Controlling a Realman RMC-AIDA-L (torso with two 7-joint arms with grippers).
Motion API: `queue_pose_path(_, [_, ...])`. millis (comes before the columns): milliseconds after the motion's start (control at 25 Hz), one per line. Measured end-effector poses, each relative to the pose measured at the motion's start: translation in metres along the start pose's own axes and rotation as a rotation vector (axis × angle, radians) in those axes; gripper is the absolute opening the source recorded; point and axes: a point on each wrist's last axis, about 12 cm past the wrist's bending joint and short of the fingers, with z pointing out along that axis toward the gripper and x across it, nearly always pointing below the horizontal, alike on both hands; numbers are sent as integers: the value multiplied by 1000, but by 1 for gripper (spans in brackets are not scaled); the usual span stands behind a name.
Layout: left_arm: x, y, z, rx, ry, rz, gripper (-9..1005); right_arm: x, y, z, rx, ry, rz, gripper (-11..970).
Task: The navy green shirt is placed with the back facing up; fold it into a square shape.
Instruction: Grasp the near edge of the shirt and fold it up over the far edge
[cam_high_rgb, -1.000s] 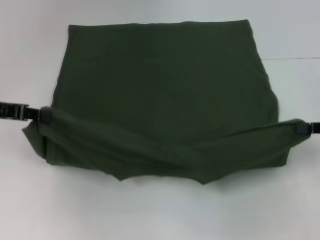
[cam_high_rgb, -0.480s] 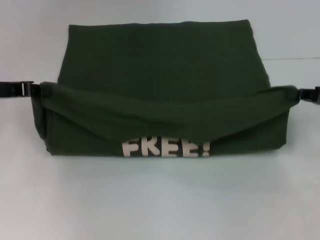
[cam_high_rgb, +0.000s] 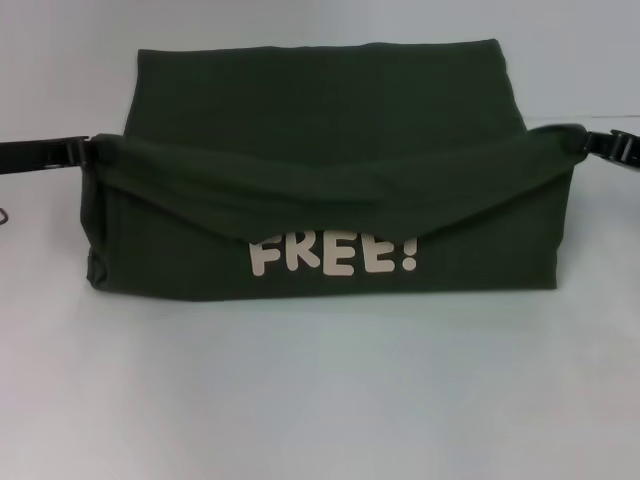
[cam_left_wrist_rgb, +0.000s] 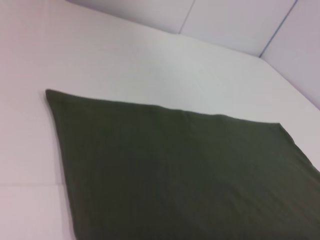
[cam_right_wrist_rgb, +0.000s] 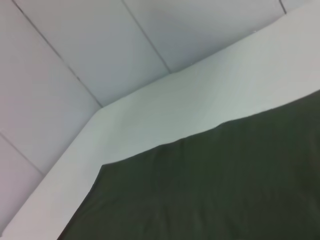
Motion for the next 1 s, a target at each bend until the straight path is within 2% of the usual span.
queue_pose_path(520, [3,-3,19,-54,-105,-15,25,3,7,30,76,-109,-45,28])
queue_pose_path(1000, [4,-20,44,-100,-178,33,26,12,12,53,163,-162,-43,30])
